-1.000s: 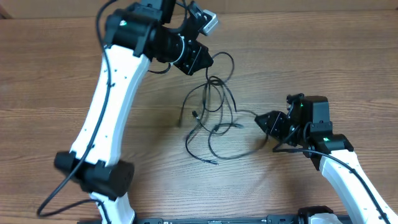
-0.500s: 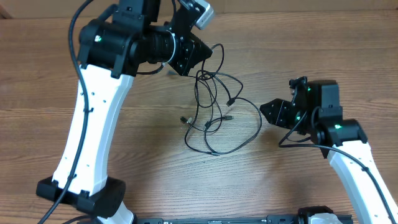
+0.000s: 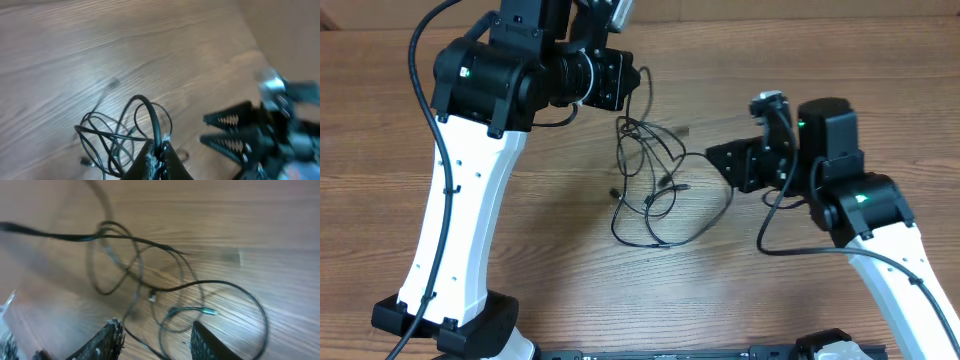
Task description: Untangle cables
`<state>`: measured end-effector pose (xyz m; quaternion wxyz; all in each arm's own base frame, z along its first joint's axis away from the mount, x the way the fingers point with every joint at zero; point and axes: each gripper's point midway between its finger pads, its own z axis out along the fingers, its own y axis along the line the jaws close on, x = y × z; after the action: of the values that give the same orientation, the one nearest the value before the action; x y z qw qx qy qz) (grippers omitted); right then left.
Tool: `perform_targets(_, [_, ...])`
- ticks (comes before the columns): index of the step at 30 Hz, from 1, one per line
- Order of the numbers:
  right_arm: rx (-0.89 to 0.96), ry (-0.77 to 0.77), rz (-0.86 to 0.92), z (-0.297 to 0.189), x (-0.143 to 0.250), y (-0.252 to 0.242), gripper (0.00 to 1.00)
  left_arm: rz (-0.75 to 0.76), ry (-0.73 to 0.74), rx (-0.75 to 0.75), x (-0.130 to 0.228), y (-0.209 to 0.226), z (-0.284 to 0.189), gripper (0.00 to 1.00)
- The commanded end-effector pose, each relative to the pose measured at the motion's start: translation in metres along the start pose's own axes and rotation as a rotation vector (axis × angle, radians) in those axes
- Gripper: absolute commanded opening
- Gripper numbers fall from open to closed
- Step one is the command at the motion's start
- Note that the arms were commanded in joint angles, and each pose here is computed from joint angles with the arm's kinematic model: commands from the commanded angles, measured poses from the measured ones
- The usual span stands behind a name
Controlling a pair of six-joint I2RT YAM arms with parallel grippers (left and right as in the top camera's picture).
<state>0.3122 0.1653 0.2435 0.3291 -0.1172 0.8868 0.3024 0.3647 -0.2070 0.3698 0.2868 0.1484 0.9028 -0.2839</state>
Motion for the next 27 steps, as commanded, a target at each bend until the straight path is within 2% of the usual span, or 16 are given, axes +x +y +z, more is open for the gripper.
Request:
perform_targets(1, [-0.086,-0.067,-0.112,-0.002,-0.019,0.037,0.42,-0.134,-0.047,-0.062,-0.006,0.006,-0.011,0.04])
perform_targets(6, [-0.162,-0.155,-0.204,-0.001,-0.037,0.069,0.42,-0.245,-0.04,-0.043,-0.004,-0.001,-0.009,0.04])
perform_targets(15, [-0.236,-0.267,-0.288,-0.006,-0.058,0.099,0.43,-0.354,-0.033,-0.024,-0.002,-0.009,-0.007,0.04])
perform_targets(20, [-0.283,-0.305,-0.329,-0.009,-0.063,0.118,0.51,-0.354,-0.047,-0.011,-0.005,-0.014,-0.006,0.04])
perform_targets(27, [-0.312,-0.332,-0.355,-0.011,-0.066,0.13,0.51,-0.35,-0.035,0.063,-0.006,-0.035,-0.003,0.04])
